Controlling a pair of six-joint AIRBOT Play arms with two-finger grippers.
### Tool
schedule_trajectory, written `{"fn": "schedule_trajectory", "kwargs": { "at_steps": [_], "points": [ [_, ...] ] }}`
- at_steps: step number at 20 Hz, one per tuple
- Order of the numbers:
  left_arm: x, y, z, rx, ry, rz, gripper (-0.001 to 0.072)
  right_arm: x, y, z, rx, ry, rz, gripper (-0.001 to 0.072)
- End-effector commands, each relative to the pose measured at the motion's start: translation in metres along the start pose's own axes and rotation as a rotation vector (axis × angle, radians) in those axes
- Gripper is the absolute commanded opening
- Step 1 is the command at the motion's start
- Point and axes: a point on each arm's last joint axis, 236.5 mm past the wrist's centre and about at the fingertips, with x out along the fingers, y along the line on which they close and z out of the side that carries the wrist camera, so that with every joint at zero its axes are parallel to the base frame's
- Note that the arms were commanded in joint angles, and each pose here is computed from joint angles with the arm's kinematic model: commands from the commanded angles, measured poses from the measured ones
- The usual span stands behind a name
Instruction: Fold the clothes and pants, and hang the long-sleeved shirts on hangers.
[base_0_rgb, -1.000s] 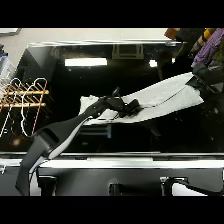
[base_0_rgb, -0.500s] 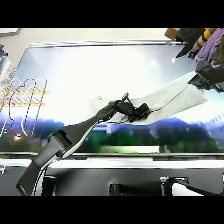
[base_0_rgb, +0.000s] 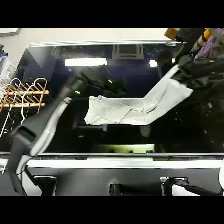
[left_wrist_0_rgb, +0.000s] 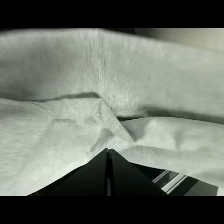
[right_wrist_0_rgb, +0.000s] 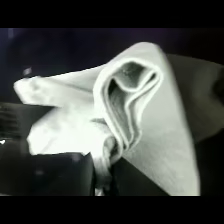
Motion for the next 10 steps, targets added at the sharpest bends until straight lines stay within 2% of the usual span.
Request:
{"fn": "schedule_trajectory", "kwargs": {
  "at_steps": [1,6,10],
  "points": [
    [-0.116,0.016,0.035,0.129,-0.105,0.1,0.0015,0.036,0.055,-0.012,-0.031,0.023,0.07,0.0036],
    [-0.265,0.042,0.058,0.138,-0.303,0.23,0.0016,0.11,0.136,-0.047,-0.09,0.082,0.171,0.0036],
    [-0.334,0.063,0.058,0.112,-0.4,0.312,0.0016,0.166,0.175,-0.083,-0.103,0.14,0.206,0.0036]
  ]
}}
